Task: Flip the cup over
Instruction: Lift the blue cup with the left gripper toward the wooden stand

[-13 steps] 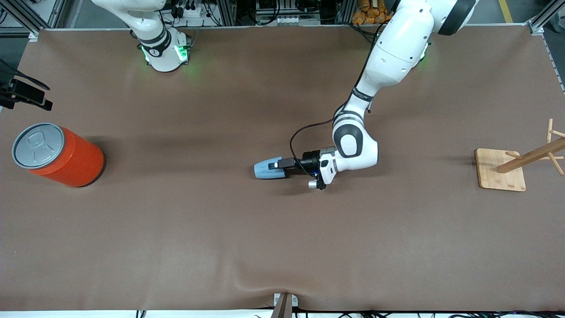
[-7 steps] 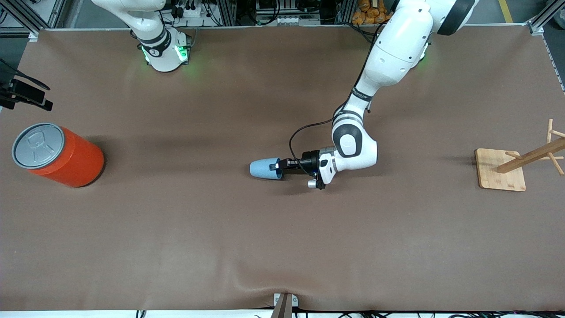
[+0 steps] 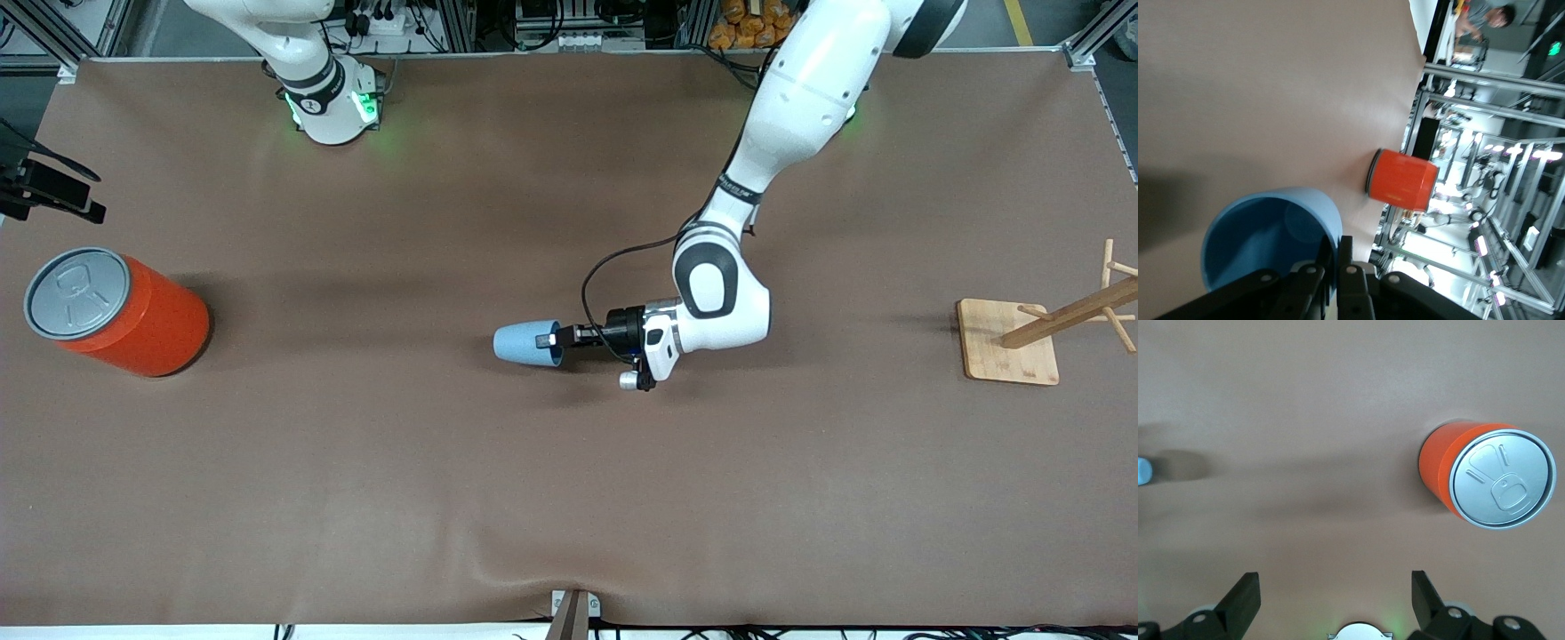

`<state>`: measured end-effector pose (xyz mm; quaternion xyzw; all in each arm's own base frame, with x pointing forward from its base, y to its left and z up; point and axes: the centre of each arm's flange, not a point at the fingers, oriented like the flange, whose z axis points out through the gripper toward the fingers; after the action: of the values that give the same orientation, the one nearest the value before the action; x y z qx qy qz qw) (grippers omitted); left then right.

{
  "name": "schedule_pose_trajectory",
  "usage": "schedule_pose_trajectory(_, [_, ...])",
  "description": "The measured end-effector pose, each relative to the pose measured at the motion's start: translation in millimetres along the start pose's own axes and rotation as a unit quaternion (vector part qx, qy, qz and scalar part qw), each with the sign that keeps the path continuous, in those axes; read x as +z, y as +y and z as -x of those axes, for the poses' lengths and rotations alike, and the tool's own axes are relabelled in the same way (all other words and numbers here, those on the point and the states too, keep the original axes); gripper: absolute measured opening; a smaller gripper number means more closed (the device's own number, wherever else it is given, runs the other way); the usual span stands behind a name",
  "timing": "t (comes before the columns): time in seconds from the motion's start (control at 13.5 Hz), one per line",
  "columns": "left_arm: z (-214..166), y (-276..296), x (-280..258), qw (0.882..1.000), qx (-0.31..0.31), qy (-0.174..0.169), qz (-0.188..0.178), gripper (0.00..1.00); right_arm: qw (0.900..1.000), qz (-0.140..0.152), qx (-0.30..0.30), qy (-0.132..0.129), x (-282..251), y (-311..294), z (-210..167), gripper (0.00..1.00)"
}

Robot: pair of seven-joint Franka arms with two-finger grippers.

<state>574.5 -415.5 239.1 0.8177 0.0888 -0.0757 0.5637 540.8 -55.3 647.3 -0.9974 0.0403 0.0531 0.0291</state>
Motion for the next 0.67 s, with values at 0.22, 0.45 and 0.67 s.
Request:
schedule_pose_trajectory(0.22, [-5,79,-65,0.995,0.02,0.01,-0.096,0.05,1.0,0.0,0.0,0.002,-1,0,0,1.0])
schedule_pose_trajectory(0.45, [-6,129,-137,0.974,0.079,0.029,-0.209,0.05,1.0,0.0,0.0,0.002,-1,0,0,1.0])
schedule_pose_trajectory(0.67, [-5,145,-196,0.934,0.134,0.024,-0.329,0.05,1.0,0.0,0.0,0.003,-1,0,0,1.0])
